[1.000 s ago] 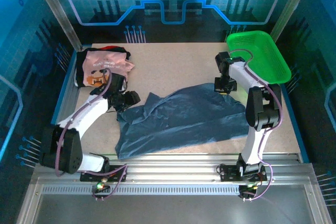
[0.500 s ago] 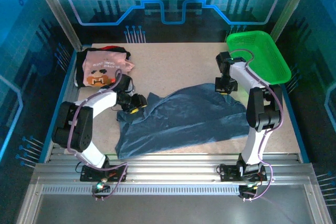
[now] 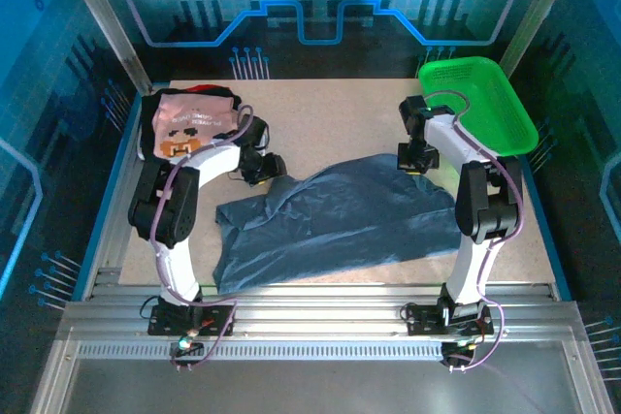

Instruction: Fold and stack the t-shirts

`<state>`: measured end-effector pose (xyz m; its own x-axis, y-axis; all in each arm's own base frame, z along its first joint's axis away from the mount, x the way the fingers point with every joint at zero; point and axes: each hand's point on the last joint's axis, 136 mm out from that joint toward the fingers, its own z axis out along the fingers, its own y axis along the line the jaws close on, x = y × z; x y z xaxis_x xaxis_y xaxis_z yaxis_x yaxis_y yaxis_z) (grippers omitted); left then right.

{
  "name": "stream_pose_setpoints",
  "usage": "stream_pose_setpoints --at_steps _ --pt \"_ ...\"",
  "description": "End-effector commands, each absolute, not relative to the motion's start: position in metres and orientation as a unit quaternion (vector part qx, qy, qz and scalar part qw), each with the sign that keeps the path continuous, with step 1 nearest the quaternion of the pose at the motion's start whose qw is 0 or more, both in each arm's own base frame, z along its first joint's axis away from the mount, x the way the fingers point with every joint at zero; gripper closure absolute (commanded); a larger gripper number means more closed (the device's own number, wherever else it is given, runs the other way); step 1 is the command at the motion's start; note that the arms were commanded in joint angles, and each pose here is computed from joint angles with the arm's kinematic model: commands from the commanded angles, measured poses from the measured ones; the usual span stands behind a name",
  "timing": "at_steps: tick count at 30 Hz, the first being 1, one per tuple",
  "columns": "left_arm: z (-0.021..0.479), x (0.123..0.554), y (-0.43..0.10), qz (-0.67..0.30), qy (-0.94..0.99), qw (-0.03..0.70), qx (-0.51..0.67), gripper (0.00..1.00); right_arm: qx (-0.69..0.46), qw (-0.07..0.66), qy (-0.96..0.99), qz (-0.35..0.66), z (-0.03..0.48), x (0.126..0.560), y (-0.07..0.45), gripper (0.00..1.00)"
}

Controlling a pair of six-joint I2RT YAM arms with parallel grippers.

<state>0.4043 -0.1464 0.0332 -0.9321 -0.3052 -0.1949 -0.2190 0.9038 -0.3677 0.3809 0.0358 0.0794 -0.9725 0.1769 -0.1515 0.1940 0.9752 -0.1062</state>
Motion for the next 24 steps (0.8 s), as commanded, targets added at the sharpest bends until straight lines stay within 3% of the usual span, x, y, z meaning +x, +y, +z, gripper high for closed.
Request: stream_pose_setpoints --at_steps 1,5,10,12,24 --pt "0.026 0.405 -0.15 -0.152 0.975 0.114 -0.117 0.46 0.099 0.077 0.991 -0.056 0.088 0.378 0.03 1.0" --pt "0.022 0.407 -0.165 -0.171 0.973 0.112 -0.107 0.5 0.099 0.079 0.99 -0.055 0.089 0.38 0.03 1.0" --pt "0.021 0.405 -0.176 -0.177 0.974 0.107 -0.092 0.77 0.098 0.081 0.99 -0.053 0.091 0.382 0.031 1.0" --pt "0.03 0.404 -0.176 -0.174 0.974 0.117 -0.087 0.83 0.098 0.082 0.99 -0.054 0.092 0.382 0.03 1.0" --pt "0.089 0.363 -0.216 -0.138 0.975 0.172 0.013 0.87 0.101 0.081 0.99 -0.053 0.091 0.38 0.029 1.0"
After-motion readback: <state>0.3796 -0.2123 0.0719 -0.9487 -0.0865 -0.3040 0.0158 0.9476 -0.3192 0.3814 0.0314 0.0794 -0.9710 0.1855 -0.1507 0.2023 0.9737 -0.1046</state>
